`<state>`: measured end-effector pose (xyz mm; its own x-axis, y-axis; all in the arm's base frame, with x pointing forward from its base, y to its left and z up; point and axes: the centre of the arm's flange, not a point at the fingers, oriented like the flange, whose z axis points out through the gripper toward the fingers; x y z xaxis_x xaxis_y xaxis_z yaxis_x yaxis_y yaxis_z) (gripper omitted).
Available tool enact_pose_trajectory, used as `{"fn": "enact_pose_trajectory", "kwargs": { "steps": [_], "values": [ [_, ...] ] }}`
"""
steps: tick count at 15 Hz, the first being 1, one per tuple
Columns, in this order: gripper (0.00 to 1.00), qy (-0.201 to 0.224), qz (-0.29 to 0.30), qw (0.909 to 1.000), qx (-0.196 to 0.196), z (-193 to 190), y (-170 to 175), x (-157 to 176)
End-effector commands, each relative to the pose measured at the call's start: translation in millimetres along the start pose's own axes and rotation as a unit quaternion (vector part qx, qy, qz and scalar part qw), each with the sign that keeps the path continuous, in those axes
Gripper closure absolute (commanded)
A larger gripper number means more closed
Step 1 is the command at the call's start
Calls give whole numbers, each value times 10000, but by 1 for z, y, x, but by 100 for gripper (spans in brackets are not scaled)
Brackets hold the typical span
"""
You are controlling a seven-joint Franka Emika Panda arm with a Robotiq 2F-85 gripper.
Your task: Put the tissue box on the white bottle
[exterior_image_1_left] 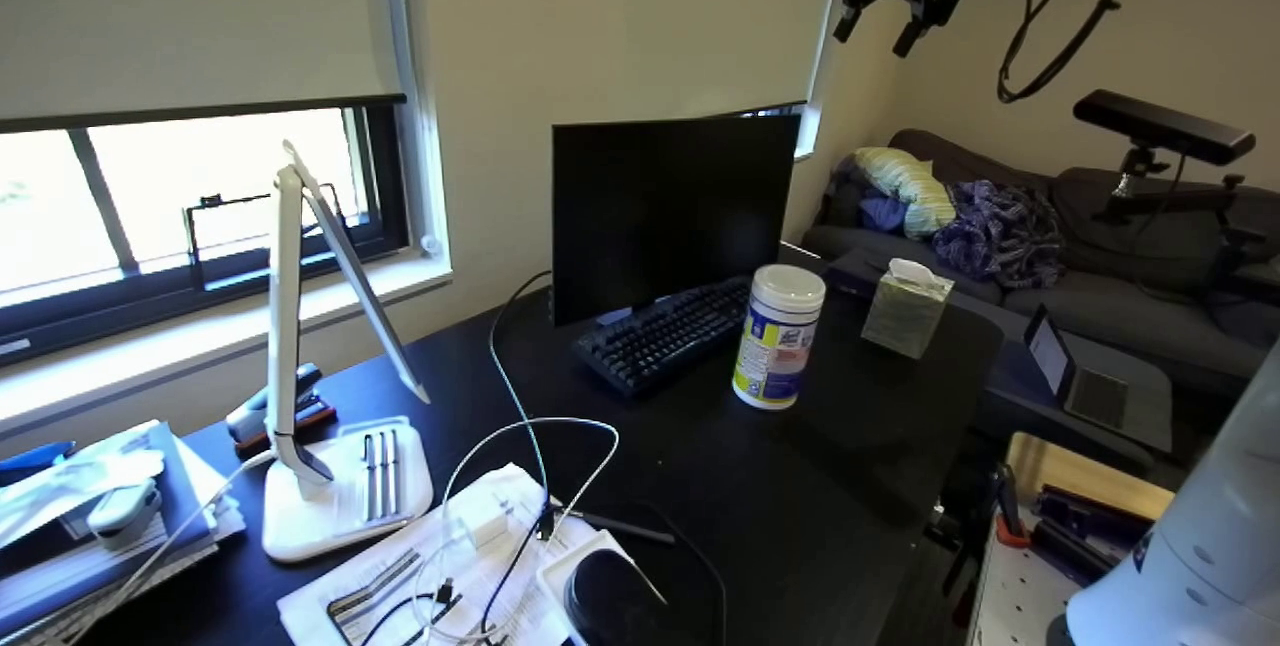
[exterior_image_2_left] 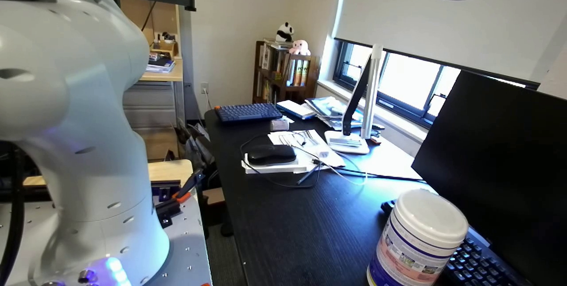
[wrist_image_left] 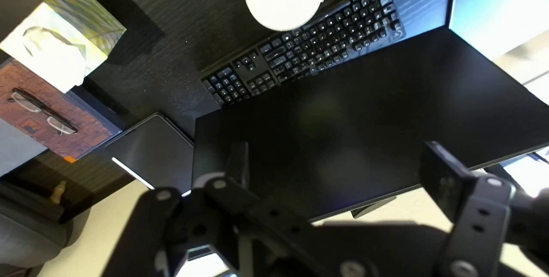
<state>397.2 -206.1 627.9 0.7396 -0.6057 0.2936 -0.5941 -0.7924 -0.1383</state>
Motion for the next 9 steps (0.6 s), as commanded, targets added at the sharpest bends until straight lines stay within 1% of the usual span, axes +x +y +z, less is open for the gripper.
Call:
{"fn": "enact_pose_trajectory", "kwargs": {
  "steps": [1,2,3,5,7,9],
  "values": [
    [0,-38,480,9987,-140,40,7,27],
    [0,-23,713,9972,-223,59,21,38],
    [0,-170,966,9945,-356,79,40,47],
    [0,-294,1480,9871,-544,114,82,65],
    [0,-407,1993,9765,-714,142,126,79],
    [0,-497,2497,9630,-881,158,168,88]
  ]
}}
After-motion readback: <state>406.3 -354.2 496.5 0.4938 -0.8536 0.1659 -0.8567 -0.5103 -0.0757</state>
